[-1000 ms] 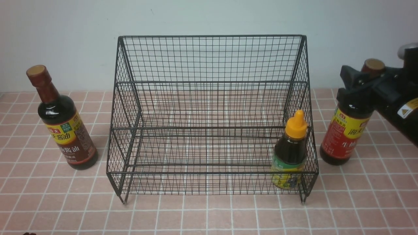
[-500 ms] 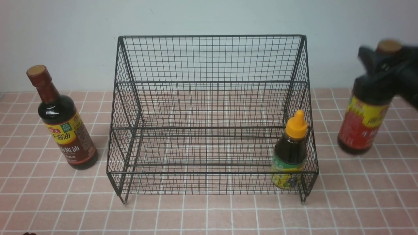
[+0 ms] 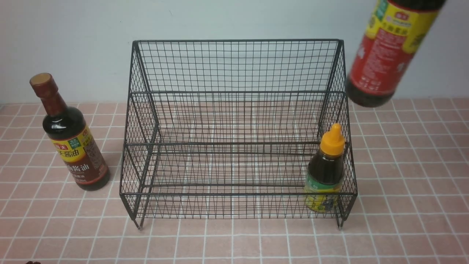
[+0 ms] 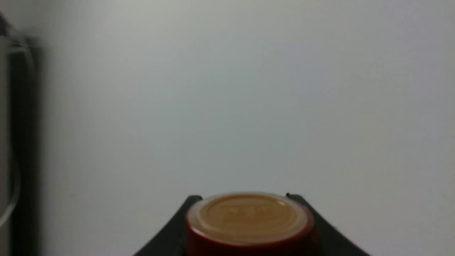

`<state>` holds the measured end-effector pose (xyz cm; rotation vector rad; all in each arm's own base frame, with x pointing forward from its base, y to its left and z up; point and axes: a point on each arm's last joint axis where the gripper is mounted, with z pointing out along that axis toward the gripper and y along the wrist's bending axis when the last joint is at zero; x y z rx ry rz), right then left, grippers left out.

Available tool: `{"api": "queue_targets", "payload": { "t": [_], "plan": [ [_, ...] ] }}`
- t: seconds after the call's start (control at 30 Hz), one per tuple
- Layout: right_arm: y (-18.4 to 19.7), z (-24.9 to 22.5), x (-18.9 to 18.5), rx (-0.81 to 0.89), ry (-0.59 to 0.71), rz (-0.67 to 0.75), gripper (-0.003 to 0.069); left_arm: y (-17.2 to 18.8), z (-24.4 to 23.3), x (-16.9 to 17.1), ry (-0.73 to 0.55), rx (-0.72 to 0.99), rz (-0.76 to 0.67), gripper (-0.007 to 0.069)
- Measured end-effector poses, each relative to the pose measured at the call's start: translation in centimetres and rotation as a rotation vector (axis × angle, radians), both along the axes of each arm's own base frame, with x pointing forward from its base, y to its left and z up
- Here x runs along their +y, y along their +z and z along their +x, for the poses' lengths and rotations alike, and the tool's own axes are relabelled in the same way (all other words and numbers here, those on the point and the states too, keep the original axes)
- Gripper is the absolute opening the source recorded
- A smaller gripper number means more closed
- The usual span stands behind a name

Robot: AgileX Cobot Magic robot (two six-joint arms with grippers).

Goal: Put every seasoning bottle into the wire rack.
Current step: Use the right arm to put the condiment bottle back on the shelf

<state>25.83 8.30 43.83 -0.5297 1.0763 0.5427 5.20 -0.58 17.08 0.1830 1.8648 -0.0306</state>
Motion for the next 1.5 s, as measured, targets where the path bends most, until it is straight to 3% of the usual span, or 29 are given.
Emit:
{"api": "queue_targets", "payload": {
  "t": [0.17, 0.6, 0.8, 1.2, 1.5],
  "plan": [
    [-0.1, 2.5, 1.7, 0.051, 0.155, -0.006, 0.0267, 0.0, 0.0, 0.0, 0.000, 0.000, 0.000, -0.0007],
    [-5.1, 7.8, 6.8, 0.209, 0.283, -0.028, 0.0267, 0.0, 0.0, 0.0, 0.000, 0.000, 0.000, -0.0007],
    [-7.7, 9.8, 7.4, 0.279, 0.292, -0.004, 0.0267, 0.0, 0.0, 0.0, 0.000, 0.000, 0.000, -0.0007],
    [-8.2, 10.5, 7.7, 0.236, 0.310, -0.003, 0.0267, 0.0, 0.0, 0.0, 0.000, 0.000, 0.000, -0.0007],
    [-10.3, 11.3, 7.9, 0.185, 0.236, -0.139, 0.0267, 0.0, 0.0, 0.0, 0.000, 0.000, 0.000, -0.0007]
  ]
}}
